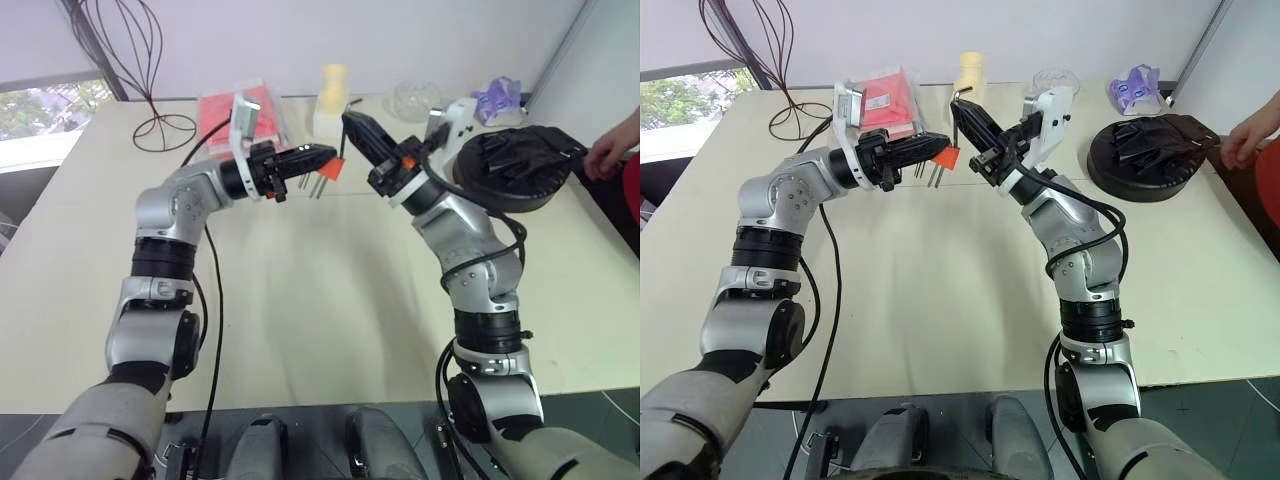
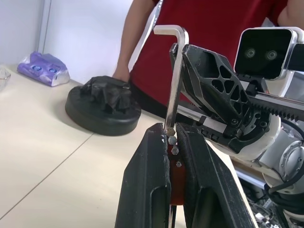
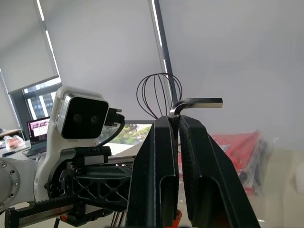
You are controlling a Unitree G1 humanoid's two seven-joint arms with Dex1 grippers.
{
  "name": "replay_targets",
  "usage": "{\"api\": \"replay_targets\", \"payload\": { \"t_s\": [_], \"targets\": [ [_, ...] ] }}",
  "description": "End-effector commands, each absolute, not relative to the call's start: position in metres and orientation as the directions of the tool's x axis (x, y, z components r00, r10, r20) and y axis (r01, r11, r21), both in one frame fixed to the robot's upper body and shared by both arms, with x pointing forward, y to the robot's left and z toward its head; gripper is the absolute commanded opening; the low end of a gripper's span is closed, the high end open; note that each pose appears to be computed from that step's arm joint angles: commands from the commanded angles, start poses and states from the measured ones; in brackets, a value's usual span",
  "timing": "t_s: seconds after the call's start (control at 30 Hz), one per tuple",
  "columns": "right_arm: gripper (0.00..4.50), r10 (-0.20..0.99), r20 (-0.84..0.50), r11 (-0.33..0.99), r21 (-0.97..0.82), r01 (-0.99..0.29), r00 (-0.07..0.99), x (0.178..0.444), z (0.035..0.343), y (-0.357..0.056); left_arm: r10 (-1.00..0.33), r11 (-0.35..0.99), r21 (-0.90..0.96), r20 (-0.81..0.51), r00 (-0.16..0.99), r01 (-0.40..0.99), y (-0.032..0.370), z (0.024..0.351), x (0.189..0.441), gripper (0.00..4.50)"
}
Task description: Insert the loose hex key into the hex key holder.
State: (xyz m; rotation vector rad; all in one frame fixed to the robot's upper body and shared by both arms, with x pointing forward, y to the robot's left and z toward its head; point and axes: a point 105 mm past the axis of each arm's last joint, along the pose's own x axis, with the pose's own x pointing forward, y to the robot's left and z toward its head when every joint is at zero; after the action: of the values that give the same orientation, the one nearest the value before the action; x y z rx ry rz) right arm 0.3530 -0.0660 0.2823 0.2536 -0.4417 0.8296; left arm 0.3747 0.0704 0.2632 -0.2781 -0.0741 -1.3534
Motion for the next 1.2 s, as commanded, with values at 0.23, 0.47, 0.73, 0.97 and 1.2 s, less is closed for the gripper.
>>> {"api": "replay_targets", "payload": {
  "t_s": [0.23, 0.47, 0.73, 0.97, 1.2],
  "targets": [
    [0.03, 0.593, 0.551, 0.631, 0.136, -0.764, 0.587, 0.352, 0.305, -0.068, -0.913, 0.184, -0.051, 0.361, 0.190, 0.982, 0.075, 0.302, 0.368, 0.21],
    [0.03, 0.558, 0.556, 0.612, 0.226, -0.758, 0.616, 0.358, 0.310, -0.078, -0.907, 0.163, -0.042, 0.388, 0.166, 0.986, 0.076, 0.306, 0.361, 0.21],
    [0.03, 0.578, 0.555, 0.598, 0.212, -0.773, 0.599, 0.360, 0.323, -0.082, -0.886, 0.178, -0.023, 0.432, 0.171, 0.984, 0.078, 0.315, 0.360, 0.21],
    [0.03, 0.576, 0.558, 0.609, 0.194, -0.769, 0.597, 0.362, 0.332, -0.086, -0.867, 0.191, -0.028, 0.464, 0.182, 0.981, 0.081, 0.316, 0.359, 0.21],
    [0.72, 0.600, 0.540, 0.601, 0.182, -0.778, 0.590, 0.361, 0.328, -0.083, -0.864, 0.193, -0.024, 0.469, 0.182, 0.981, 0.080, 0.317, 0.358, 0.21]
  ]
}}
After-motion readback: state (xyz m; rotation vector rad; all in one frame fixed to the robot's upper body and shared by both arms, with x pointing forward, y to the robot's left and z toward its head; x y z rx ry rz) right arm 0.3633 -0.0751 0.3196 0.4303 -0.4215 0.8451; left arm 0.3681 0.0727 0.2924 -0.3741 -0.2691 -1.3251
